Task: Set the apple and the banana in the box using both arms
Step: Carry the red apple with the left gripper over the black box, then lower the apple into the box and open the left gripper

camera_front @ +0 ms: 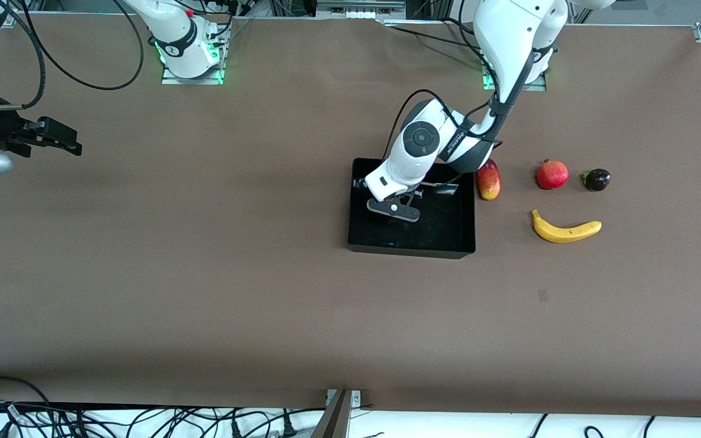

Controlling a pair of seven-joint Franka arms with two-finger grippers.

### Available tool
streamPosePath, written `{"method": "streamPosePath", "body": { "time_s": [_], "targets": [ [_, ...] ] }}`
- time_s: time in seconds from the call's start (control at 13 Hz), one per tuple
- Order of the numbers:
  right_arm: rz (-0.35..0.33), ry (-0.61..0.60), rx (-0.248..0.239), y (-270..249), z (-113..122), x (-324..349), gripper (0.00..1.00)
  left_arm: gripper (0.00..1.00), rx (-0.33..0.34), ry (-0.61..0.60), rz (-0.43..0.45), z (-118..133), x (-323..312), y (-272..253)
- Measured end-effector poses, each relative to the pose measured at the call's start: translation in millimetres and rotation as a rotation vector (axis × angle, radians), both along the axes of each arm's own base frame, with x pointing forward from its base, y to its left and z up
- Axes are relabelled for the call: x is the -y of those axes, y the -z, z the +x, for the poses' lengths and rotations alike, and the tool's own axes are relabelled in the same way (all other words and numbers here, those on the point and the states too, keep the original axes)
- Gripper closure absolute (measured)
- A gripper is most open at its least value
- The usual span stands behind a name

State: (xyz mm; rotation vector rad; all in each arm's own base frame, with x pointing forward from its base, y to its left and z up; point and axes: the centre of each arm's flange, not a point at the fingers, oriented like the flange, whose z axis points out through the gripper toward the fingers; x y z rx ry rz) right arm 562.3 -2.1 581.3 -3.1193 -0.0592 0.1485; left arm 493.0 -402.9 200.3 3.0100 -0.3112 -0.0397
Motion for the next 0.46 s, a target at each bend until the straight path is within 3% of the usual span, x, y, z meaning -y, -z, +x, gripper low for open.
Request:
{"method": "streamPosePath", "body": {
  "time_s": [0.38,0.46],
  "targets": [
    [0.0,0.001,0.0,0.0,0.0,0.1,0.0,0.34,0.005,0.006,-0.003,-1.1,5.1,1.0],
    [0.0,0.001,0.0,0.0,0.0,0.1,0.0,0.27,0.005,0.007,-0.003,-1.5,5.5,1.3]
  ]
}}
